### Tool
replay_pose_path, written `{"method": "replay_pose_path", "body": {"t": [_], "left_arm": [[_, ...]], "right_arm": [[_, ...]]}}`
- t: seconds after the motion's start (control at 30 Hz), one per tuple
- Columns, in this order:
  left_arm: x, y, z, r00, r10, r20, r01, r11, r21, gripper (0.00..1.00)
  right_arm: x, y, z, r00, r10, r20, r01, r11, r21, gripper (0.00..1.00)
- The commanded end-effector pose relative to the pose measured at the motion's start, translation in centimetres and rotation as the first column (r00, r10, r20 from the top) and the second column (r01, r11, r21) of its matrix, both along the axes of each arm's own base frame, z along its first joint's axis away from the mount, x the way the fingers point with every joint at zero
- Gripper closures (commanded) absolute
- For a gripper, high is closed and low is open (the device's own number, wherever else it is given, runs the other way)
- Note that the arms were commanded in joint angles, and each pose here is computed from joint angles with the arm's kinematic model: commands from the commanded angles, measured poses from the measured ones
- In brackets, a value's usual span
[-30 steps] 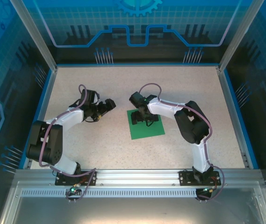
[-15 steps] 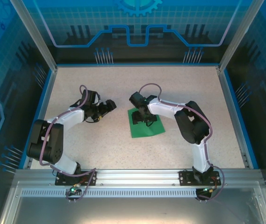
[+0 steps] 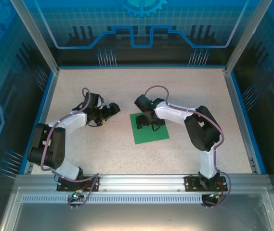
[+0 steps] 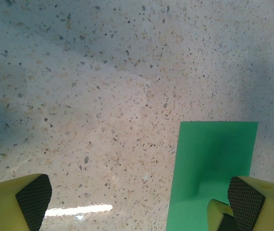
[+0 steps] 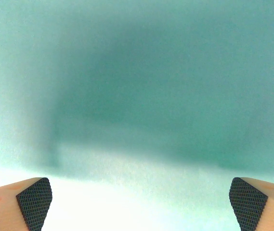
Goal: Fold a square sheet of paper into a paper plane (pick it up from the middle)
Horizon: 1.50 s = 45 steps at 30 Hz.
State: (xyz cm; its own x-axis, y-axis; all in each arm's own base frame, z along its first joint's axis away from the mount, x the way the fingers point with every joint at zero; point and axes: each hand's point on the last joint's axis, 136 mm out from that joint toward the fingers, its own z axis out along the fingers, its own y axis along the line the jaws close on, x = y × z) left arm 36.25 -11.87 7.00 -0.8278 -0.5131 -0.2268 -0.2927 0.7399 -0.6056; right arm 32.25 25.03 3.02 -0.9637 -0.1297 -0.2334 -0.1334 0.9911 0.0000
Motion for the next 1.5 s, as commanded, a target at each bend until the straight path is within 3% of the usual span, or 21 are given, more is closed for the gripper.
{"method": "replay_pose_path", "body": {"t": [0.0,0.4,0.77,1.0,1.1,1.23,1.47], "left_arm": [[-0.4,-0.7,-0.4,1.0,-0.004,-0.03,0.003,0.999,-0.034,0.02],[-0.5,-0.7,-0.7,0.999,-0.004,-0.039,0.002,0.999,-0.035,0.02],[-0.7,-0.7,-0.8,0.999,0.0,-0.046,-0.002,0.999,-0.038,0.02],[-1.0,-1.0,-0.5,0.999,-0.002,-0.043,-0.001,0.998,-0.067,0.02],[-1.1,-1.5,-0.2,0.999,-0.007,-0.034,0.003,0.994,-0.106,0.05],[-1.4,-2.6,0.5,1.0,-0.022,-0.018,0.018,0.982,-0.188,0.12],[-1.7,-4.2,2.3,0.998,-0.055,0.036,0.064,0.948,-0.311,0.19]], "right_arm": [[-2.2,-0.7,-0.7,0.998,-0.024,-0.055,0.023,0.999,-0.032,0.0],[-4.1,-0.2,-3.5,0.99,-0.032,-0.14,0.028,0.999,-0.031,0.06],[-3.6,0.4,-2.7,0.993,-0.026,-0.112,0.027,1.0,0.007,0.27],[-2.5,3.1,0.1,0.998,0.038,-0.051,-0.03,0.987,0.156,0.48],[-2.7,5.4,1.7,0.995,0.088,-0.047,-0.069,0.948,0.31,0.6],[-2.9,7.7,4.7,0.991,0.128,-0.041,-0.087,0.845,0.527,0.69],[-3.0,8.0,8.2,0.99,0.133,-0.044,-0.062,0.693,0.718,0.71]]}}
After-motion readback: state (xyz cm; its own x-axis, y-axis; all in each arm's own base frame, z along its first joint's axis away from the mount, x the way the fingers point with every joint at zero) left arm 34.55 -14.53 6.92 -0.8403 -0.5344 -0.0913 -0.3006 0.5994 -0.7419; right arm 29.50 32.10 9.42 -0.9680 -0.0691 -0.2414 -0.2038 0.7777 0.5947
